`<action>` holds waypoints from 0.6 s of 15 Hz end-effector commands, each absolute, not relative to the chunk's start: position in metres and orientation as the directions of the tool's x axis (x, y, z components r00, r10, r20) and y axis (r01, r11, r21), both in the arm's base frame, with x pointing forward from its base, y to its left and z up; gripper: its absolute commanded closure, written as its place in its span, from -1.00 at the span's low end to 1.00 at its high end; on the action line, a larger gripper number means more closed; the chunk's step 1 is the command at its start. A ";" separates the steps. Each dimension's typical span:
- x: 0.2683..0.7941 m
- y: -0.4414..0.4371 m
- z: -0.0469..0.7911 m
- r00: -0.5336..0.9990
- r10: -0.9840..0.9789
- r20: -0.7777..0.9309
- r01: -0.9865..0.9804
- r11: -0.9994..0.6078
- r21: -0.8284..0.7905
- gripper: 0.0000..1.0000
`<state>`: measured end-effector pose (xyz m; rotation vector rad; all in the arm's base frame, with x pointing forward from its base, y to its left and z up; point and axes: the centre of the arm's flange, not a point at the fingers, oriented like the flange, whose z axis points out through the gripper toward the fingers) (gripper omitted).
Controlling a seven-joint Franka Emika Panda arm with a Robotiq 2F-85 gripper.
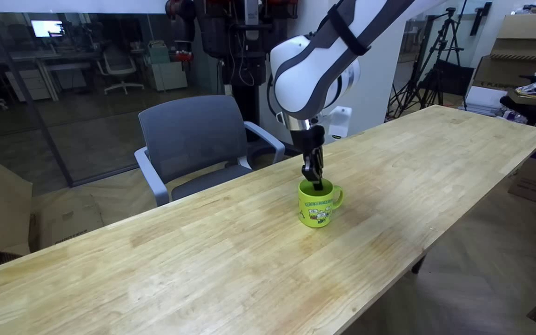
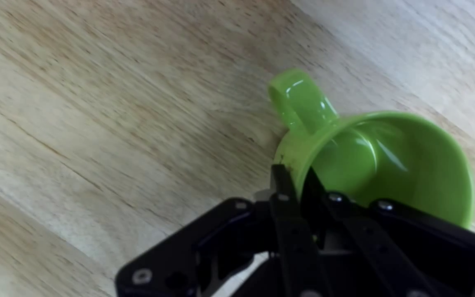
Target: Slide the mug backwards
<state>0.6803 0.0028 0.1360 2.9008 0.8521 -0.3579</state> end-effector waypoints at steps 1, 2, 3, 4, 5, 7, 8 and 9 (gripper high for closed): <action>0.691 0.003 0.136 0.798 0.529 -0.289 0.562 -0.826 0.039 0.95; 0.692 0.003 0.136 0.798 0.528 -0.290 0.562 -0.826 0.042 0.95; 0.692 0.004 0.136 0.798 0.527 -0.292 0.561 -0.826 0.044 0.95; 0.692 0.004 0.136 0.798 0.527 -0.293 0.562 -0.826 0.046 0.95; 0.692 0.004 0.136 0.798 0.527 -0.293 0.563 -0.825 0.048 0.95; 0.692 0.005 0.136 0.796 0.530 -0.294 0.566 -0.823 0.048 0.95; 0.691 0.005 0.136 0.792 0.533 -0.298 0.570 -0.820 0.049 0.95; 0.691 0.006 0.136 0.787 0.534 -0.308 0.574 -0.817 0.053 0.95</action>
